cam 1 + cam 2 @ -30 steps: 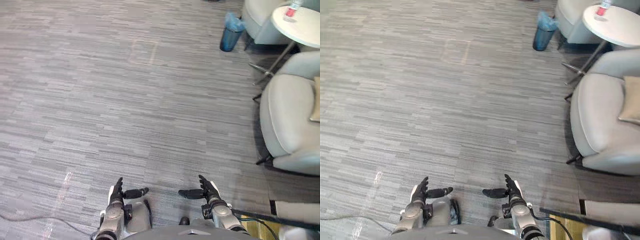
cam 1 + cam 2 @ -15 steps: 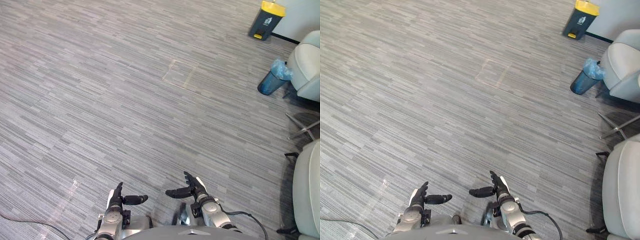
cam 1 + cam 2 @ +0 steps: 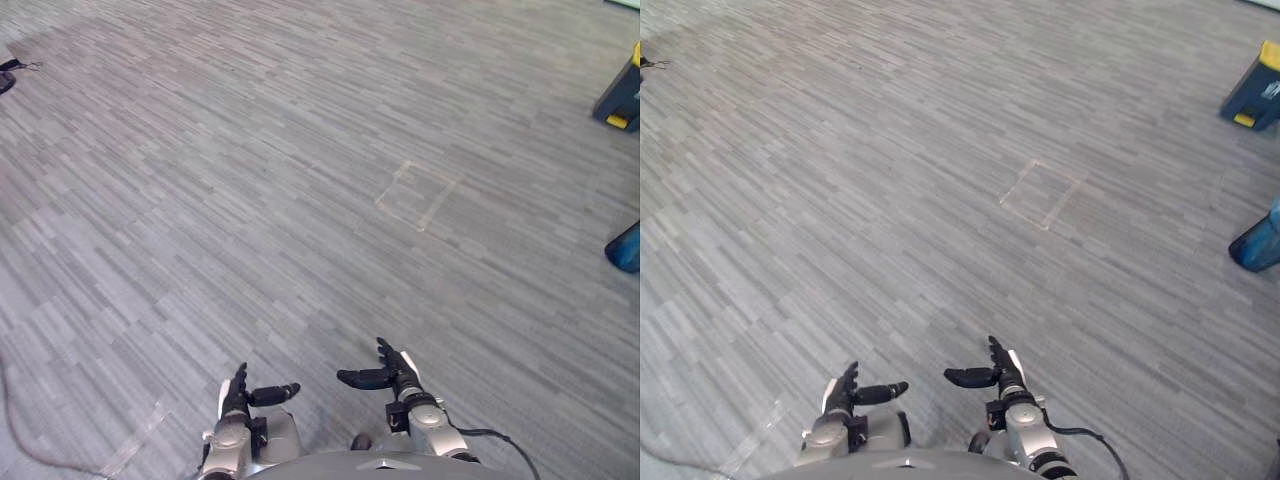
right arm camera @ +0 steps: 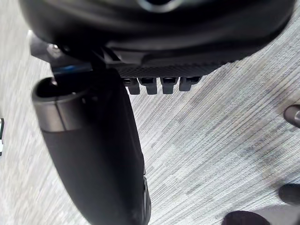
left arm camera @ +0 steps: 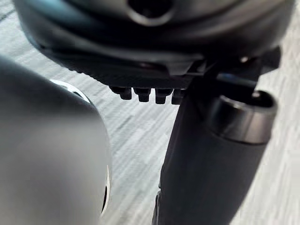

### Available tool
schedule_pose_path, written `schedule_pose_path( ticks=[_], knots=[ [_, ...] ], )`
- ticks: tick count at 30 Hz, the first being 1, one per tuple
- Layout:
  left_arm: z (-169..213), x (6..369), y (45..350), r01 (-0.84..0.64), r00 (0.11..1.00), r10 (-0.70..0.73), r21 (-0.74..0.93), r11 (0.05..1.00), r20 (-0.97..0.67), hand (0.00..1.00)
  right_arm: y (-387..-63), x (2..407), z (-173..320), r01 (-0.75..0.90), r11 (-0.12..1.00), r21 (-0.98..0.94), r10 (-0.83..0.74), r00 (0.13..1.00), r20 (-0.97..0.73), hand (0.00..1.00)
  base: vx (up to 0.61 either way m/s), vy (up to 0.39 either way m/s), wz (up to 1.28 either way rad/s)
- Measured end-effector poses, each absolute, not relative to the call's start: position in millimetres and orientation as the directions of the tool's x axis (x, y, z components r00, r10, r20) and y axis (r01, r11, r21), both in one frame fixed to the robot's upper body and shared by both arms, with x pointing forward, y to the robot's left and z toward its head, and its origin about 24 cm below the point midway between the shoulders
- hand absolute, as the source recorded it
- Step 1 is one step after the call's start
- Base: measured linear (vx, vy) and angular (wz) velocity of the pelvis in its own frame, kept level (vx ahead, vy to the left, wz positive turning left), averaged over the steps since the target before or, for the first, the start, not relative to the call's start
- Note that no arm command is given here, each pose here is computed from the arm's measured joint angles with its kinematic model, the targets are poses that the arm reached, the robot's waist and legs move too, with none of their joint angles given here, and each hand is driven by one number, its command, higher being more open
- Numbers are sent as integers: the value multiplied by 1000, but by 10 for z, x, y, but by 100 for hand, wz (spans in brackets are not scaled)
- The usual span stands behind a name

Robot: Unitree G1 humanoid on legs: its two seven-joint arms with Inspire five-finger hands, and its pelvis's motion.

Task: Organize the slippers on the shoe rack

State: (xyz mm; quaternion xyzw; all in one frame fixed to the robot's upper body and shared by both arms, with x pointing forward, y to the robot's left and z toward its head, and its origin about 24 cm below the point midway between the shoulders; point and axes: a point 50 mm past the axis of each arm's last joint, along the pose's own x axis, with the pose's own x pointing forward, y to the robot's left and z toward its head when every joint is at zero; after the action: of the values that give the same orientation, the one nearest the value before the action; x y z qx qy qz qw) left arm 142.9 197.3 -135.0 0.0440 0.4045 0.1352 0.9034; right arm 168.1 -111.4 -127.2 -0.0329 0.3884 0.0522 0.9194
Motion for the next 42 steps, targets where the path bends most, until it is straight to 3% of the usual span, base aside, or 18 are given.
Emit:
schedule_pose_path(
  ticks=[5, 11, 18, 24, 35, 42],
  knots=[
    [-1319, 1546, 1971, -187, 656, 277, 204, 961, -702, 100, -1201, 1578, -1374, -126, 991, -50, 42, 639, -768, 100, 565, 183, -27],
    [-1424, 1380, 1996, -122, 592, 268, 244, 962, -760, 100, -1218, 1547, -1401, -140, 989, -56, 44, 621, -783, 100, 544, 199, -29],
    [-1472, 1297, 1954, -94, 565, 251, 241, 966, -786, 100, -1161, 1791, -1270, -174, 983, -61, 77, 691, -718, 100, 494, -7, -12],
    [-1508, 1261, 1830, -89, 550, 222, 208, 974, -805, 100, -1235, 1809, -1281, -212, 971, -109, 68, 685, -725, 100, 523, -147, -14],
    [-1403, 1396, 1926, -184, 608, 263, 189, 965, -749, 100, -1283, 1631, -1361, -147, 985, -91, 25, 643, -765, 100, 427, -9, -40],
    [-1442, 1339, 1930, -199, 577, 268, 185, 962, -772, 100, -1316, 1443, -1470, -131, 987, -92, 1, 578, -816, 100, 398, 227, -47]
  ],
)
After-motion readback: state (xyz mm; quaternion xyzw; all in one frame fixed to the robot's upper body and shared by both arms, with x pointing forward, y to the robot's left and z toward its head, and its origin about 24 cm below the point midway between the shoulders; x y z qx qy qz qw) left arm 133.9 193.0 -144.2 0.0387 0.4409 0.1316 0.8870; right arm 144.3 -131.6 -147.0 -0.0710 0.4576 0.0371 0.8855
